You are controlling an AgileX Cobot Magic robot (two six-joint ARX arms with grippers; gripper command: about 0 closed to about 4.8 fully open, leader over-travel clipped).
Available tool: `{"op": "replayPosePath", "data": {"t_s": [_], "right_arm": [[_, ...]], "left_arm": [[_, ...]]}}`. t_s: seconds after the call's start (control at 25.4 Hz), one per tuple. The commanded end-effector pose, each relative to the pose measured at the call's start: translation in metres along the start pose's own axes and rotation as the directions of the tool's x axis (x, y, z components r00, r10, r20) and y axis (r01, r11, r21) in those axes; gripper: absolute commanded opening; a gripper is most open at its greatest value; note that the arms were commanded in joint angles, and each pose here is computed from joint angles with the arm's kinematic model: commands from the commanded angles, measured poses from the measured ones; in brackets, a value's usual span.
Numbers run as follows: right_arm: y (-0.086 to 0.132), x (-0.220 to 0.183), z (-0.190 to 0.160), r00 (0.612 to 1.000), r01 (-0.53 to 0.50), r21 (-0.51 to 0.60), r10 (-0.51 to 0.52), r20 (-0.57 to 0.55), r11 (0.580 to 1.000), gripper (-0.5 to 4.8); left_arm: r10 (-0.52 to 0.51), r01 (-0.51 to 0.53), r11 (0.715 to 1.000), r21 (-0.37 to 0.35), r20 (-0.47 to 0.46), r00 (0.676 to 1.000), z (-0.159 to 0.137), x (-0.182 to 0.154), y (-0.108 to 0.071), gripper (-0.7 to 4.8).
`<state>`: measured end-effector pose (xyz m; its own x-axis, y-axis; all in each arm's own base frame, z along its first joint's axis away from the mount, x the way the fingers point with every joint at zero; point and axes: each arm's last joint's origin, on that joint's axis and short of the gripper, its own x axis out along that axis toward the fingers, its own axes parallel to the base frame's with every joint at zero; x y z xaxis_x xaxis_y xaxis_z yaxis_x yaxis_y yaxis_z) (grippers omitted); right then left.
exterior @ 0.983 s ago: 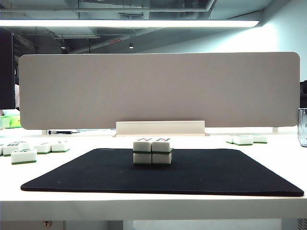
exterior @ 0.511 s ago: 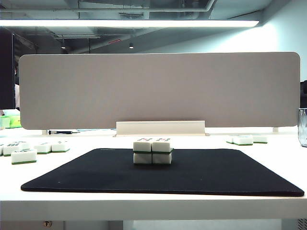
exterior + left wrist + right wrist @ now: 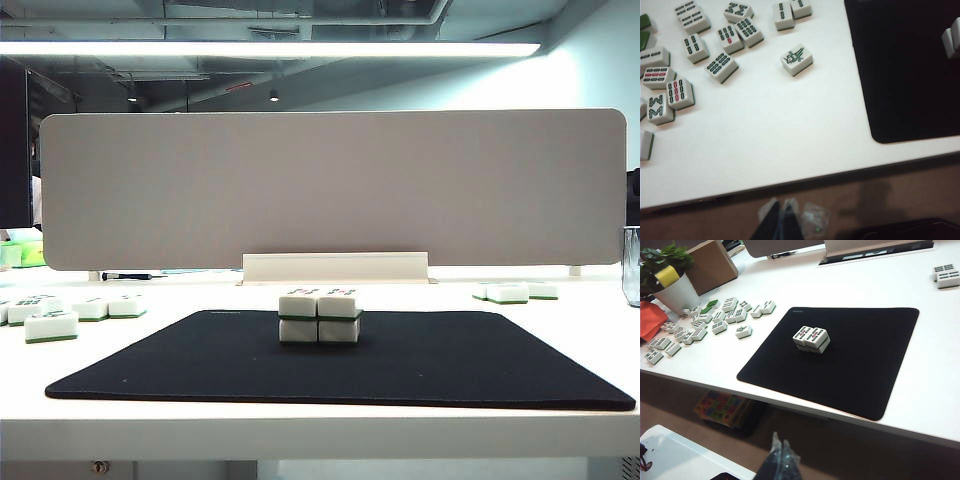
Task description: Arrange four mahjong tiles into a neat stack, creating two layers of paired tiles.
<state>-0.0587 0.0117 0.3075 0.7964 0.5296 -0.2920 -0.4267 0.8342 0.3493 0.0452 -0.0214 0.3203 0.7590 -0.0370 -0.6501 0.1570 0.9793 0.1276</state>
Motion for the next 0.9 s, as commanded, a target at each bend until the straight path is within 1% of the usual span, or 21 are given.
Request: {"op": "replayPosePath", "data": {"t_s": [0.04,0.2,0.24,0.28,0.35,0.39,0.47,0.51,0.59,0.67,0.83,0.87,0.9], "right_arm": [[0.001,-0.002,-0.001,1.0,-0.004,-0.016,0.004,0.021,1.0,-0.01],[0.001,-0.002,-0.001,1.0,-0.003,-0.016,0.004,0.022,1.0,-0.01],[0.001,-0.002,-0.001,1.0,-0.003,-0.016,0.004,0.022,1.0,-0.01],[0.001,-0.002,-0.001,1.0,-0.004,-0.016,0.004,0.021,1.0,-0.01],[0.001,-0.002,-0.001,1.0,-0.004,-0.016,0.004,0.021,1.0,-0.01],[0.001,-0.002,-0.001,1.0,-0.004,-0.016,0.004,0.021,1.0,-0.01],[0.001,-0.002,-0.001,1.0,-0.003,-0.016,0.004,0.021,1.0,-0.01],[0.001,-0.002,-0.001,1.0,-0.003,-0.016,0.004,0.021,1.0,-0.01],[0.001,-0.002,-0.001,1.0,-0.004,-0.016,0.004,0.021,1.0,-0.01],[0.001,-0.002,-0.001,1.0,-0.003,-0.016,0.004,0.021,1.0,-0.01],[0.001,-0.002,-0.001,1.0,-0.003,-0.016,0.004,0.021,1.0,-0.01],[0.001,-0.002,-0.001,1.0,-0.004,-0.016,0.004,0.021,1.0,-0.01],[0.001,-0.002,-0.001,1.0,-0.003,-0.016,0.004,0.021,1.0,-0.01]], "left_arm": [[-0.007,0.007,0.999,-0.035,0.005,1.0,-0.014,-0.003,0.006,-0.06],[-0.014,0.016,0.998,-0.053,0.033,0.999,-0.019,-0.008,0.011,-0.06],[-0.009,0.011,0.999,-0.039,0.044,0.999,-0.019,-0.008,0.011,-0.06],[0.004,-0.003,1.0,-0.015,0.068,0.998,-0.017,-0.009,0.011,-0.06],[0.053,-0.05,0.998,-0.027,0.123,0.991,-0.013,-0.009,0.012,-0.06],[0.095,-0.086,0.995,-0.058,0.169,0.981,-0.009,-0.01,0.012,-0.06],[0.172,-0.125,0.978,-0.167,0.3,0.938,0.005,-0.012,0.012,-0.06],[0.192,-0.133,0.972,-0.195,0.326,0.926,0.008,-0.012,0.011,-0.06],[0.211,-0.135,0.965,-0.226,0.355,0.911,0.011,-0.012,0.011,-0.06],[0.219,-0.136,0.961,-0.239,0.366,0.905,0.012,-0.008,0.009,-0.06],[0.226,-0.155,0.962,-0.223,0.34,0.913,0.004,0.015,-0.001,-0.06],[0.23,-0.16,0.961,-0.226,0.329,0.916,0.001,0.023,-0.003,-0.06],[0.2,-0.134,0.965,-0.224,0.301,0.933,-0.004,0.038,-0.007,-0.06]]}}
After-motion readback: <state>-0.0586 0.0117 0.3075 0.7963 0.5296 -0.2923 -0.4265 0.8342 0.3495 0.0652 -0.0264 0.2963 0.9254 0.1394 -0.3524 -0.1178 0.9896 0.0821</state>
